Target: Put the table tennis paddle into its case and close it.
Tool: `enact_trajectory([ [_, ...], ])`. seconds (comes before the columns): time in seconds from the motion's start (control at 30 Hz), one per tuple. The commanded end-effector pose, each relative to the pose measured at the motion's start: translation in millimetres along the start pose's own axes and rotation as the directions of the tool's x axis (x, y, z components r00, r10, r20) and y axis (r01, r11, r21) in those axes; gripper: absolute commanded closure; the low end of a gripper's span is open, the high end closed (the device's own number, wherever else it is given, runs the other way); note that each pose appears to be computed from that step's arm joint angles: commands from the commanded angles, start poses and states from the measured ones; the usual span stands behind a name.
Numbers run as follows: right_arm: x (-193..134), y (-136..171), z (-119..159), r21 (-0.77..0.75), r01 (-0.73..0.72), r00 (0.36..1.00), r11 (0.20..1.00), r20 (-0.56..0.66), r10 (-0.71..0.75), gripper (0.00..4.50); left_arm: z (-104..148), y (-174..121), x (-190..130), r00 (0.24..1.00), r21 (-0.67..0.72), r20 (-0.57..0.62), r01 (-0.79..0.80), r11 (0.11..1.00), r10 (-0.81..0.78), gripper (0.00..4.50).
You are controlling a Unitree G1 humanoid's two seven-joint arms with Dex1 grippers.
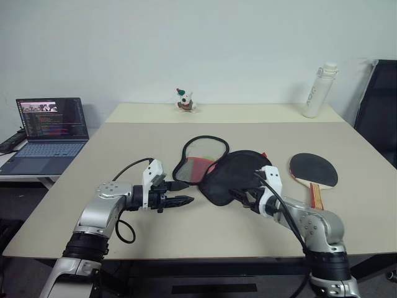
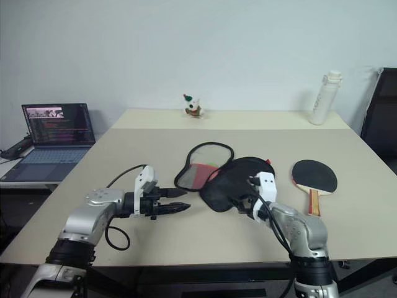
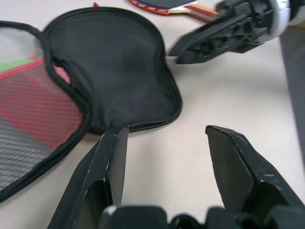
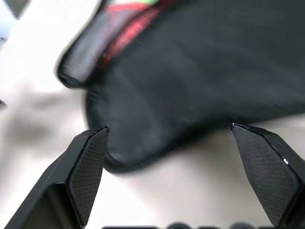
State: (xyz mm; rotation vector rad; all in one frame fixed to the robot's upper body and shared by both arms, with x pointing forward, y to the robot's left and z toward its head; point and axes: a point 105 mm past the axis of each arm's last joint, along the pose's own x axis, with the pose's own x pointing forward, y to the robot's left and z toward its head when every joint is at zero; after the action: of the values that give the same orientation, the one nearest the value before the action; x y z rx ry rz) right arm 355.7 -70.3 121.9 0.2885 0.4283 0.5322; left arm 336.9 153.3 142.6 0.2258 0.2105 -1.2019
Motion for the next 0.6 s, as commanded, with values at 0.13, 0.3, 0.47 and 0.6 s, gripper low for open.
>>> enact_trajectory([
  [0.13, 19, 22, 9, -0.073, -0.049, 0.998, 0.996, 0.03, 0.052, 0.0, 25, -5, -11, 0.998, 0.061, 0.03, 0.054, 0.997, -0.056, 1.71],
  [0.3, 16, 17, 12, -0.13, -0.013, 0.999, 0.991, 0.05, 0.019, 0.0, 36, -8, -18, 0.997, 0.066, 0.05, 0.05, 0.997, -0.054, 1.71],
  [0.47, -6, 11, 16, -0.177, -0.005, 0.998, 0.984, 0.064, 0.017, 0.0, 33, -7, -26, 0.999, 0.056, 0.038, 0.02, 0.998, -0.022, 1.71],
  [0.6, -19, 6, 9, -0.184, 0.024, 0.999, 0.983, 0.037, -0.018, 0.0, 30, -7, -29, 0.999, 0.044, 0.033, 0.002, 0.999, -0.004, 1.71],
])
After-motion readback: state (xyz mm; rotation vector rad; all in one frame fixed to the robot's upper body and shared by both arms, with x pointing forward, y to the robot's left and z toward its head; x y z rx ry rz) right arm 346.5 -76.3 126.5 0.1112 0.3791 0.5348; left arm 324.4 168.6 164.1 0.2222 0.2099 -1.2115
